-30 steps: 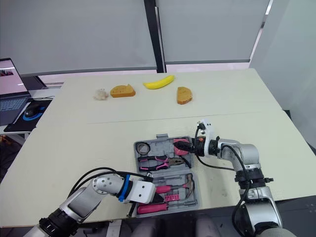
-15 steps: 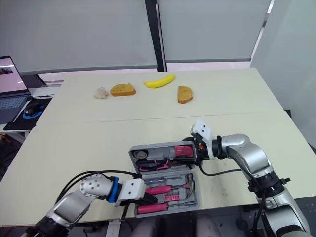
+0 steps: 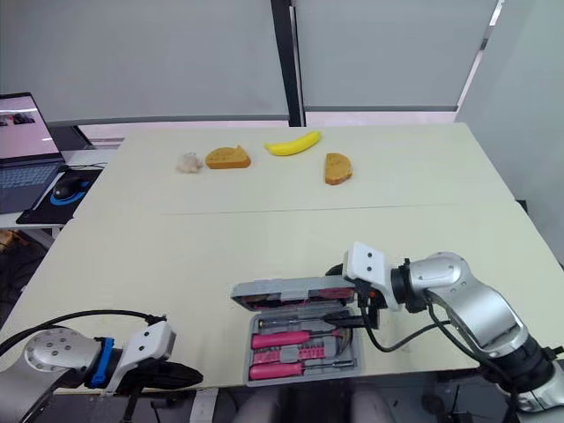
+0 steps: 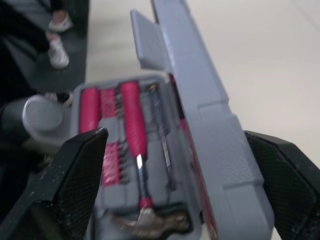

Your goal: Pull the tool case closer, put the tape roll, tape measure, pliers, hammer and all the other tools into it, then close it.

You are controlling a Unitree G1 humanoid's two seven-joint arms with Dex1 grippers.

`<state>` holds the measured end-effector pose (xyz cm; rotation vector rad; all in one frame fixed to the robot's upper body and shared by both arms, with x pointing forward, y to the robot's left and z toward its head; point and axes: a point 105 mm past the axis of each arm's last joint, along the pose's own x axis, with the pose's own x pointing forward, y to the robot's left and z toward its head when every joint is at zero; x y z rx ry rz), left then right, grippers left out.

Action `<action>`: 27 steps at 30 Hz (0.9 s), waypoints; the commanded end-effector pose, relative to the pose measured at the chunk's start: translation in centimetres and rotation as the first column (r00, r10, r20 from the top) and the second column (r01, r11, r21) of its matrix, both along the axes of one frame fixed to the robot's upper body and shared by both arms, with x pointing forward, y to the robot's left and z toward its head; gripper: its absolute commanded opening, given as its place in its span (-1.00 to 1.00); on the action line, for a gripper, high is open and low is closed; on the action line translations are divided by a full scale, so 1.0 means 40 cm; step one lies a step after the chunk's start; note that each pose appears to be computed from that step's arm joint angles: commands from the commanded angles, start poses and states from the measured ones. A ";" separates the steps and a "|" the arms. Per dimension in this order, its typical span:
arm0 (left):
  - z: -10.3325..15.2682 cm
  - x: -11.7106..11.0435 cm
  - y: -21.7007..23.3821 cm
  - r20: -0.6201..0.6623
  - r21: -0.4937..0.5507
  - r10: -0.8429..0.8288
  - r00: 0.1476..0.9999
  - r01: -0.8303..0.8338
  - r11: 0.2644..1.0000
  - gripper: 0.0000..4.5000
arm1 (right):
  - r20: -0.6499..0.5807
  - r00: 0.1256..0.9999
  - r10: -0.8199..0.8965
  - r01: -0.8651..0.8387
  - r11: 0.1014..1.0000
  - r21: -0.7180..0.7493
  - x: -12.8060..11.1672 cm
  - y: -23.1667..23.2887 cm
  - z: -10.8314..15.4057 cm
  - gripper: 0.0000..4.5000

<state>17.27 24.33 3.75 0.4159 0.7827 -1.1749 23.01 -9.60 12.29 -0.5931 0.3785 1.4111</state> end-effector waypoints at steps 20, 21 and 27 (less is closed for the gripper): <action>-0.032 0.101 -0.158 0.228 -0.054 0.112 0.967 -0.102 0.993 -1.00 | 0.145 0.989 0.016 0.045 0.912 -0.408 -0.022 -0.173 -0.132 0.82; -0.033 0.104 -0.167 0.229 -0.056 0.106 0.968 -0.096 0.994 -1.00 | 0.143 0.990 0.016 0.043 0.914 -0.403 -0.021 -0.166 -0.135 0.73; -0.028 0.130 -0.218 0.246 -0.087 0.098 0.964 -0.079 0.993 -1.00 | 0.123 0.992 0.029 0.022 0.919 -0.394 -0.021 -0.144 -0.141 -0.06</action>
